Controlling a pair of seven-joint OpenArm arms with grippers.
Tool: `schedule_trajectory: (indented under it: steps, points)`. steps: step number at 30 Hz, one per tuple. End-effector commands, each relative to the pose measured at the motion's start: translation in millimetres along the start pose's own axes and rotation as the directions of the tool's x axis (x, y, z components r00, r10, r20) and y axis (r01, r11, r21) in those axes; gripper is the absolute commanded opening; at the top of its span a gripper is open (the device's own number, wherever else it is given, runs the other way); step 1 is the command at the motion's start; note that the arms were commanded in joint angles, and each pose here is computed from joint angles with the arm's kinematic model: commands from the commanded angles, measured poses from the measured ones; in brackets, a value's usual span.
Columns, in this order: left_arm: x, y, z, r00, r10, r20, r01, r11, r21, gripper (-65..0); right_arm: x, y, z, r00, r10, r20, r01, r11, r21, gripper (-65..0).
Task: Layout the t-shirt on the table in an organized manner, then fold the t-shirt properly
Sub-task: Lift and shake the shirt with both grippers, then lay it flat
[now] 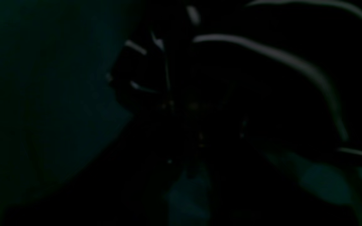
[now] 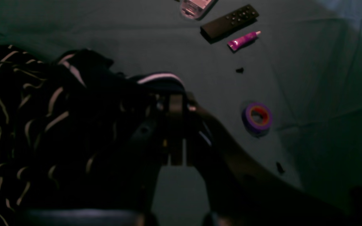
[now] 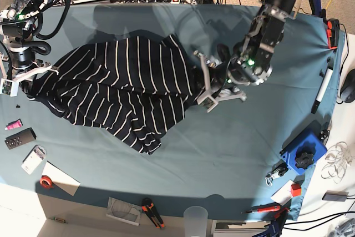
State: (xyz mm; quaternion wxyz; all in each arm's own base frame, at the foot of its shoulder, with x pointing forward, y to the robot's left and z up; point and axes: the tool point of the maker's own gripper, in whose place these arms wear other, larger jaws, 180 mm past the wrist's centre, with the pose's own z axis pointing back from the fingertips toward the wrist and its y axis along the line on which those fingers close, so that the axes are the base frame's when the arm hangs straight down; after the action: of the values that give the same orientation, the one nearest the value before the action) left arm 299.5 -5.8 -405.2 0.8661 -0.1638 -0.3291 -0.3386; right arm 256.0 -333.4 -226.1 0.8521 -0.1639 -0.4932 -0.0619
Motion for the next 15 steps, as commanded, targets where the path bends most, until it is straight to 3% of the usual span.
schedule_trajectory:
  steps: [1, 4, 8, 12, 15]
  points:
    - [-21, 8, -1, 0.995, -0.009, -0.099, 0.014, 0.999, 0.049, -65.0, 15, -4, 3, 0.998, 0.012, 0.057, -0.012, 1.000, -0.012, -65.0]
    - [-13, 41, 8, 0.994, 0.046, -0.094, -0.027, 0.981, 0.193, -65.0, 19, -3, 3, 0.997, 0.011, 0.076, -0.011, 1.000, -0.009, -65.0]
    - [23, 89, 37, 0.995, 0.097, 0.011, -0.096, 0.949, 0.301, -65.0, 24, 5, 3, 0.994, 0.000, 0.105, -0.003, 0.999, 0.032, -65.0]
    - [75, 133, 83, 0.970, 0.133, 0.203, -0.195, 0.925, 0.326, -65.0, 23, 15, -6, 0.992, -0.037, 0.121, 0.025, 0.995, 0.095, -65.0]
    - [97, 157, 112, 0.938, 0.160, 0.309, -0.252, 0.924, 0.287, -65.0, 17, 32, -24, 0.993, -0.071, 0.094, 0.054, 0.984, 0.171, -65.0]
